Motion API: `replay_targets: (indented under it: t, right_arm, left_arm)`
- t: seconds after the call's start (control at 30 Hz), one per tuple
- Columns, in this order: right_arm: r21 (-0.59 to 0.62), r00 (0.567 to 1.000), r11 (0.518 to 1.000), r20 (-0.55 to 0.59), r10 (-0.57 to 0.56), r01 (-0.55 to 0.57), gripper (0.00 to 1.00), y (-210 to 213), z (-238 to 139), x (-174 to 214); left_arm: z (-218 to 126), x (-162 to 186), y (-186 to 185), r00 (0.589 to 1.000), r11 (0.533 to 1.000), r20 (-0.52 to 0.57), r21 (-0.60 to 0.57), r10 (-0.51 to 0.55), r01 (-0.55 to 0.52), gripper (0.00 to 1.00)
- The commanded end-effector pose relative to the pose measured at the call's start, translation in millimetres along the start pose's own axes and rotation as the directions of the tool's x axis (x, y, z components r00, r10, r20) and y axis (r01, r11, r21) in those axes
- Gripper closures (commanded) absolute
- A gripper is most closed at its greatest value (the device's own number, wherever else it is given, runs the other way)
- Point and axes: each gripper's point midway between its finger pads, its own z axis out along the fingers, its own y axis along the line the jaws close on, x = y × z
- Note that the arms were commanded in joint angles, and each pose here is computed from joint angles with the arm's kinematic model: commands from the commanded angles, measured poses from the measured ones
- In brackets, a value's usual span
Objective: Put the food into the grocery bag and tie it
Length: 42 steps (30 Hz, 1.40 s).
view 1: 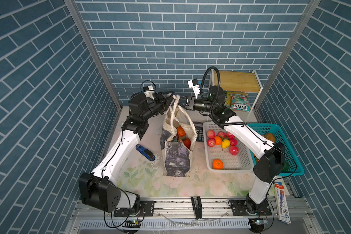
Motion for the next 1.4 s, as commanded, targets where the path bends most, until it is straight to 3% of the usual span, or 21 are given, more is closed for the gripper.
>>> replay_targets:
  t: [0.0,0.3,0.57,0.63,0.73,1.03,1.37]
  right_arm:
    - [-0.073,0.996,0.994,0.009,-0.086,0.086,1.00,37,-11,-7]
    - [-0.089,0.997,0.993,-0.024,-0.078,0.075,1.00,39,-9,-1]
    - [-0.068,0.995,0.993,-0.024,-0.096,0.094,1.00,41,-12,-2]
    - [-0.054,0.994,0.992,-0.012,-0.112,0.111,0.94,42,-15,-5]
    - [-0.033,0.991,0.990,0.000,-0.136,0.136,0.83,44,-18,-9]
    - [-0.019,0.986,0.986,0.000,-0.167,0.167,0.69,50,-17,-20]
    - [-0.029,0.984,0.984,-0.008,-0.176,0.175,0.67,51,-7,-33]
  left_arm:
    - [1,-5,-25,0.999,0.997,0.018,0.068,0.045,-0.046,0.66]
    - [8,-9,-29,0.998,0.995,0.018,0.076,0.057,-0.058,0.71]
    - [6,-2,-28,0.996,0.994,-0.016,0.067,0.086,-0.085,0.97]
    - [1,2,-28,0.994,0.993,-0.029,0.053,0.108,-0.107,1.00]
    - [-7,11,-24,0.987,0.990,-0.070,0.018,0.143,-0.142,1.00]
    - [-24,22,-19,0.976,0.985,-0.138,-0.013,0.166,-0.170,1.00]
    - [-24,30,-23,0.971,0.988,-0.180,0.036,0.155,-0.151,1.00]
